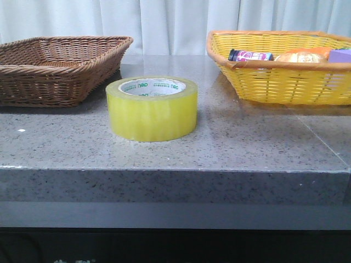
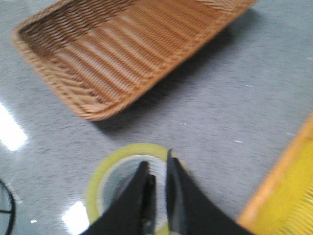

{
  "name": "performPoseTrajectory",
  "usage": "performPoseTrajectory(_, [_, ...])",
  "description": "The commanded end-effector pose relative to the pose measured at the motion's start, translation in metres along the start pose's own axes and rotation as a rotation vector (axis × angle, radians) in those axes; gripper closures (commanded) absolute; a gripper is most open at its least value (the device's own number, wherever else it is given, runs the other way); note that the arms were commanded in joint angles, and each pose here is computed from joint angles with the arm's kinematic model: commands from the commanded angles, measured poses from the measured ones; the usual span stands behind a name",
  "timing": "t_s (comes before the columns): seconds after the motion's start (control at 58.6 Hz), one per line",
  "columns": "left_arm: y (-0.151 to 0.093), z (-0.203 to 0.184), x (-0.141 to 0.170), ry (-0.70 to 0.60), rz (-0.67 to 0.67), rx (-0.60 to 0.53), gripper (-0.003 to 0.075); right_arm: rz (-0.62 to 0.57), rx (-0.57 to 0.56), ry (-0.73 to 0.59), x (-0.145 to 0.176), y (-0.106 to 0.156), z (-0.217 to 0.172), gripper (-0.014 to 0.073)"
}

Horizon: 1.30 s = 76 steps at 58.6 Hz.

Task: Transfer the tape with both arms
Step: 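Open the right gripper and withdraw it from the tape roll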

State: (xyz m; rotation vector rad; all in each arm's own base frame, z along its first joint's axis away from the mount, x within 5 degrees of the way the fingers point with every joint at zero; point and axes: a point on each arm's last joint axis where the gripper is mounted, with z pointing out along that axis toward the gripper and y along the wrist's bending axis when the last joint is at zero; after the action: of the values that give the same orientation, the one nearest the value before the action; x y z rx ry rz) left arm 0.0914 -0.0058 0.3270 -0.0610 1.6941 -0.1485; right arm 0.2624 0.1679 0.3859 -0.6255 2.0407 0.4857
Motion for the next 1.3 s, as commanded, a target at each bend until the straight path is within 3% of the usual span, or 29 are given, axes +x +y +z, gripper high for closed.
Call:
performPoseTrajectory(0.0, [-0.002,-0.002,-0.018,-0.106,-0.005,0.015,0.0136,0.02,0.063,-0.129,-0.02,-0.015,-0.034,0.0674])
performPoseTrajectory(0.085, [-0.002,-0.002,-0.018,-0.106,-0.005,0.015,0.0136,0.045,0.119,-0.147,-0.019,-0.031,-0.046,0.072])
performPoseTrajectory(0.256, [-0.002,-0.002,-0.018,-0.106,-0.005,0.015,0.0136,0.089,0.231,-0.199,-0.003,-0.052,-0.081,0.0715])
performPoseTrajectory(0.478, [-0.002,-0.002,-0.018,-0.106,-0.005,0.015,0.0136,0.143,0.395,-0.324,0.05,-0.061,-0.125,0.0715])
performPoseTrajectory(0.632, [-0.002,-0.002,-0.018,-0.106,-0.005,0.015,0.0136,0.174,0.449,-0.394,0.092,-0.053,-0.144,0.0715])
performPoseTrajectory(0.922, [-0.002,-0.002,-0.018,-0.106,-0.005,0.015,0.0136,0.166,0.441,-0.494,0.171,-0.019,-0.17,0.0715])
performPoseTrajectory(1.161, [-0.003,0.0,-0.014,-0.058,-0.035,0.02,0.0136,0.138,0.449,-0.584,0.197,-0.008,-0.179,0.0715])
performPoseTrajectory(1.281, [-0.003,0.006,-0.011,0.114,-0.034,0.001,0.0136,0.136,0.454,-0.597,0.196,-0.009,-0.18,0.0715])
